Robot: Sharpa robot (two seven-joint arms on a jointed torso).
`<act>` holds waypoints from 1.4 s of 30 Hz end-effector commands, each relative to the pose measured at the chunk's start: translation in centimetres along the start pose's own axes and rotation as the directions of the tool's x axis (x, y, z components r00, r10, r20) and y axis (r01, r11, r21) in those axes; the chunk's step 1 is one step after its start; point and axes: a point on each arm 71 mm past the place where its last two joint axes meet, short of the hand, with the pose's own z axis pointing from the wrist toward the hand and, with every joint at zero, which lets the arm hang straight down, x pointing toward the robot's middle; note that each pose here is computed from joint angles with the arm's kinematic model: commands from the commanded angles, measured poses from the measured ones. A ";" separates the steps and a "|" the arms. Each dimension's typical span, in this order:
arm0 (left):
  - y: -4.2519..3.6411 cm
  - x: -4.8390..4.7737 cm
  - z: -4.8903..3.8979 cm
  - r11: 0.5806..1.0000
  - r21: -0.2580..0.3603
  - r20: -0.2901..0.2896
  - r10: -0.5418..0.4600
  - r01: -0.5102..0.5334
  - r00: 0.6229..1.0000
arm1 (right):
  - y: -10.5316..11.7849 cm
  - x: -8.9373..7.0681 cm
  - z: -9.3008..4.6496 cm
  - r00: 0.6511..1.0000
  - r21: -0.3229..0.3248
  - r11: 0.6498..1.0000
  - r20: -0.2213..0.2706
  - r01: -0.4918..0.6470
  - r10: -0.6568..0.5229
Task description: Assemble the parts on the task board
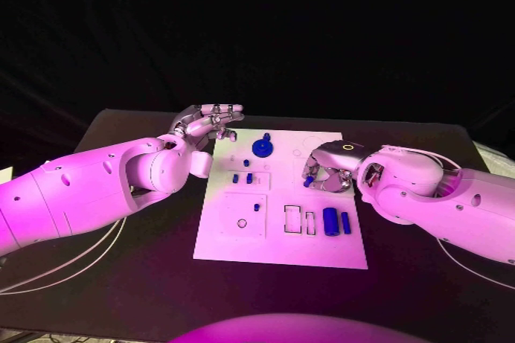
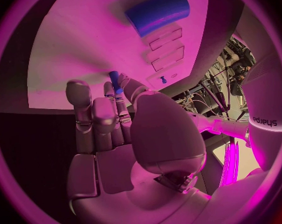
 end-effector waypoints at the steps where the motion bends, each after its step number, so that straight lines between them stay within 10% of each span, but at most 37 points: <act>1: -0.05 0.26 0.02 1.000 0.006 -0.024 -0.003 0.003 1.000 | 0.1 0.0 0.1 1.000 -0.007 1.000 0.008 0.009 -0.009; 21: 0.01 0.25 0.06 1.000 0.002 -0.027 -0.003 0.003 1.000 | 0.9 -0.9 -0.7 0.990 -0.007 1.000 0.141 -0.019 0.019; 31: 0.03 0.13 0.05 1.000 0.001 -0.025 0.002 -0.002 1.000 | 2.6 -2.3 -2.4 0.977 -0.070 0.988 0.151 -0.139 0.149; 42: 0.14 0.25 0.03 1.000 -0.003 -0.032 -0.001 0.001 0.999 | 7.9 -1.6 -1.3 0.968 -0.217 0.953 0.085 -0.214 0.237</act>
